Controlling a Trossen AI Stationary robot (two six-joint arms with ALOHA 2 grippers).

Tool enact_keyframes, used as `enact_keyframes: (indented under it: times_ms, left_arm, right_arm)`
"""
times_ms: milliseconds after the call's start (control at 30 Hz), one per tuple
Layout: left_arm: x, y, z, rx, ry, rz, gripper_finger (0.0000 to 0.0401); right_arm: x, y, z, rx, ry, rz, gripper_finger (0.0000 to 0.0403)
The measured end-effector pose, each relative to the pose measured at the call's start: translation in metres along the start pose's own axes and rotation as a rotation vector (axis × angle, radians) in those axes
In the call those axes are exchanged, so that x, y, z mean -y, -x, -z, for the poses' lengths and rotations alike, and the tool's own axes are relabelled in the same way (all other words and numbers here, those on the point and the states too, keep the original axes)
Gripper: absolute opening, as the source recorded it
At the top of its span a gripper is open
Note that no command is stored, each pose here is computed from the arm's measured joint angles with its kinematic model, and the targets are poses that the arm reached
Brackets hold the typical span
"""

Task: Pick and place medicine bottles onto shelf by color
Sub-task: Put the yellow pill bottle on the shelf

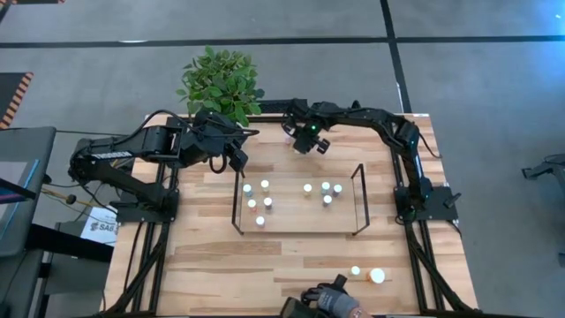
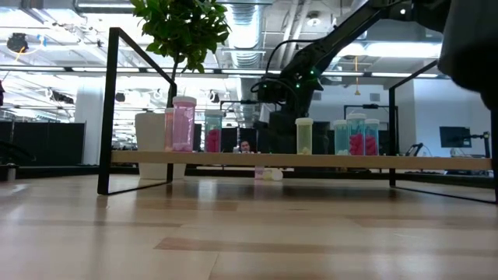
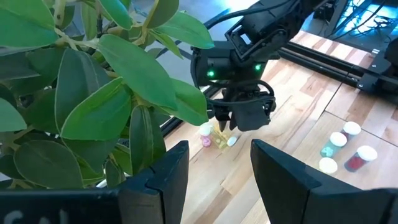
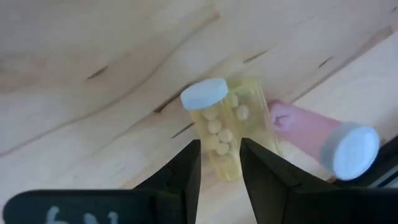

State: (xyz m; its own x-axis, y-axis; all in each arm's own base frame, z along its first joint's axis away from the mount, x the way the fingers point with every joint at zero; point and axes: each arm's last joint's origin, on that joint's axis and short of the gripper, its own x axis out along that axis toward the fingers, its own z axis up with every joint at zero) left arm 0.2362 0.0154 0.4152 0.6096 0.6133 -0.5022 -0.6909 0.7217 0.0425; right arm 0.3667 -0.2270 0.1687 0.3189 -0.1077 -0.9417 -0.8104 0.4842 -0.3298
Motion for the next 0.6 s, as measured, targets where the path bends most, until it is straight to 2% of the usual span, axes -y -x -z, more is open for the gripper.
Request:
enact_keyframes:
  times_ms: [467, 600]
  left_arm:
    - [0.0, -0.0001, 0.0, 0.0, 0.003, -0.001, 0.0162]
    - [0.0, -0.0002, 0.0001, 0.0, 0.004, -0.001, 0.0162]
  right_arm:
    - [-0.0053, -0.0098, -0.0005, 0.034, 0.006, 0.021, 0.0136]
    - [-0.0069, -0.0098, -0.0005, 0.035, -0.052, 0.004, 0.0136]
